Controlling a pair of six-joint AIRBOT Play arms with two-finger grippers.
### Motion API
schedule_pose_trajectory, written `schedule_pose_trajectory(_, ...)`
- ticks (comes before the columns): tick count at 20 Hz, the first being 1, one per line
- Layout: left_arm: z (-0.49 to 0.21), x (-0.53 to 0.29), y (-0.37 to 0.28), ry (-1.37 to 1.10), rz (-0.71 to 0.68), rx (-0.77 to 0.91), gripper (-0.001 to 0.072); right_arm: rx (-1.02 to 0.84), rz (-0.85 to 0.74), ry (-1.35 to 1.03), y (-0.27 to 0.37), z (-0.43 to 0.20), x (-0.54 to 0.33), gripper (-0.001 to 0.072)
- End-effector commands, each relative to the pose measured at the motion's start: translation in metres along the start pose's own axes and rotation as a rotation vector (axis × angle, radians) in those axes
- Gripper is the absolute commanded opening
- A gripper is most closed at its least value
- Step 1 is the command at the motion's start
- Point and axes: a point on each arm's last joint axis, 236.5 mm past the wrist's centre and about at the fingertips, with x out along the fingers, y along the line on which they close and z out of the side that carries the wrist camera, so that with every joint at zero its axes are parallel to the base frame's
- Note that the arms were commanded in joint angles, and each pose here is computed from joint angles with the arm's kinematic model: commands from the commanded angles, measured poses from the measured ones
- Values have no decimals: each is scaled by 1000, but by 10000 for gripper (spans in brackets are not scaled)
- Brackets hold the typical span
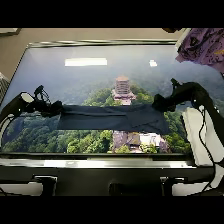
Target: Fold the clothes and pants, and hang the long-sleeved shirts on hangers.
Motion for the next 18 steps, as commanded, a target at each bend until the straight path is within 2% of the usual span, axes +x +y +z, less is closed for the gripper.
schedule_pose_trajectory(1, 2, -13, -2, 31, 0, 13, 497, 0, 17, 1, 3, 11, -34, 376)
schedule_pose_trajectory(2, 3, -21, 1, 44, 12, 25, 543, 4, 18, -49, -4, 23, -54, 381)
schedule_pose_trajectory(3, 3, -31, 6, 52, 32, 37, 545, 1, 13, -85, -16, 29, -72, 383)
schedule_pose_trajectory(4, 6, -41, 12, 45, 55, 33, 545, 13, 9, -89, -34, 28, -86, 423)
schedule_pose_trajectory(5, 10, -50, 18, 29, 79, 21, 545, 63, 15, -78, -53, 23, -94, 519)
schedule_pose_trajectory(6, 14, -61, 24, 3, 105, 4, 545, 96, 38, -78, -67, 20, -97, 579)
schedule_pose_trajectory(9, 21, -83, 25, -55, 122, 7, 545, 160, 110, -27, -96, -6, -86, 615)
schedule_pose_trajectory(10, 22, -88, 23, -66, 120, 10, 545, 166, 134, -5, -99, -15, -76, 650)
schedule_pose_trajectory(14, 23, -96, 19, -85, 115, 14, 545, 191, 238, 68, -92, -33, -41, 669)
schedule_pose_trajectory(18, 23, -95, 19, -85, 115, 10, 544, 199, 275, 73, -93, -29, -23, 669)
